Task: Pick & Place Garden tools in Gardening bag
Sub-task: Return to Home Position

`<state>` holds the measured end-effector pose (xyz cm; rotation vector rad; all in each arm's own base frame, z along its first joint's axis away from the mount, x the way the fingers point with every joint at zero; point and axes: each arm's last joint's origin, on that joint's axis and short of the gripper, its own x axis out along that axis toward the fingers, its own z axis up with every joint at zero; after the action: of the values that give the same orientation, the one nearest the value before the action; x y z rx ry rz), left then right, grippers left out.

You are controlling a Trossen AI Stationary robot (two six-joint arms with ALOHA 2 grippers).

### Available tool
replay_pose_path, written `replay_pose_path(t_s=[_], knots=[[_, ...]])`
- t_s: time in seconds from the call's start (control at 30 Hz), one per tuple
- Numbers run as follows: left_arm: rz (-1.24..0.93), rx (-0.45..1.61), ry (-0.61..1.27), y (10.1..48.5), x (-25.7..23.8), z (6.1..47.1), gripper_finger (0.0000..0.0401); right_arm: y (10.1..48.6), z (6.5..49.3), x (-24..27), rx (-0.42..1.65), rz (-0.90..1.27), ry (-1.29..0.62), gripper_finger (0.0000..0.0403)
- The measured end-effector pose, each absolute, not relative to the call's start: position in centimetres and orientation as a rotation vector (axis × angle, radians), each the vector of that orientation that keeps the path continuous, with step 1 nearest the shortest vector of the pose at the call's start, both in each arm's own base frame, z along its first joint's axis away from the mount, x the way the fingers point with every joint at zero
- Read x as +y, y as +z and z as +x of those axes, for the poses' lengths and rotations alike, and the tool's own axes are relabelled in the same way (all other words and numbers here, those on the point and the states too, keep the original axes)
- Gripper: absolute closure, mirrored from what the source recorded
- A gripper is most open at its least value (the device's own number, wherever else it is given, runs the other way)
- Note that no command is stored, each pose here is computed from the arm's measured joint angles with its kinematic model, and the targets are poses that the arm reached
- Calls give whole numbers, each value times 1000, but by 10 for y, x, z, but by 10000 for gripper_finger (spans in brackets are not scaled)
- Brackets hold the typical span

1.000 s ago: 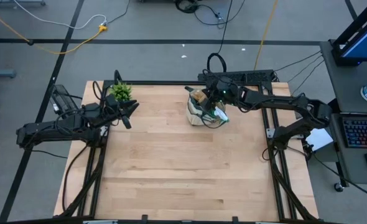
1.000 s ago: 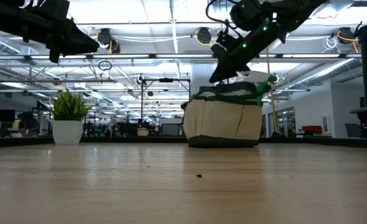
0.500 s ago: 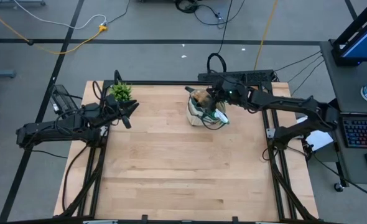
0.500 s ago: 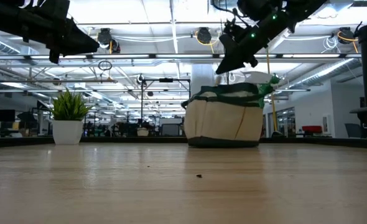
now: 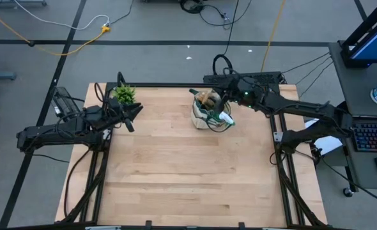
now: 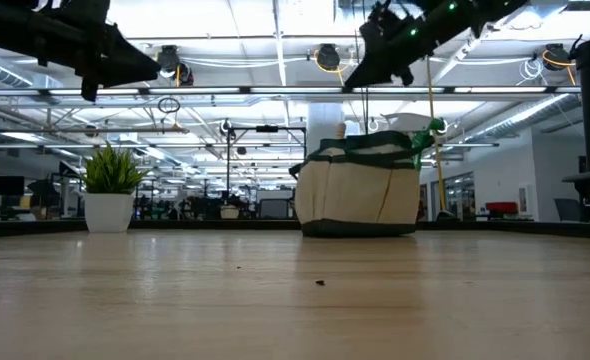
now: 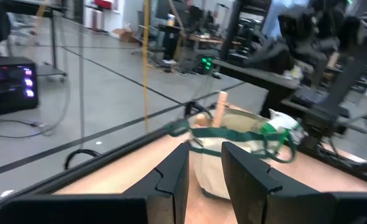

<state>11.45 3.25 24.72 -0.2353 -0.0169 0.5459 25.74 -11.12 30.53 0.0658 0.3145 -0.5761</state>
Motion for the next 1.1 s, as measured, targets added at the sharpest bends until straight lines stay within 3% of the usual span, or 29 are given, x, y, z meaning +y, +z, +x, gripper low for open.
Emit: replay_pose_path(t_s=[0.13, 0.5, 0.73, 1.1], knots=[[-235, 5, 468, 246, 30, 116, 302, 322, 240, -104, 296, 5, -564, 403], [-172, 44, 434, 244, 30, 116, 302, 334, 174, -77, 491, 14, -551, 381], [-158, 47, 432, 244, 29, 116, 302, 341, 145, -62, 465, 44, -437, 397], [-167, 48, 405, 244, 29, 116, 302, 306, 123, -48, 325, 155, -314, 402]])
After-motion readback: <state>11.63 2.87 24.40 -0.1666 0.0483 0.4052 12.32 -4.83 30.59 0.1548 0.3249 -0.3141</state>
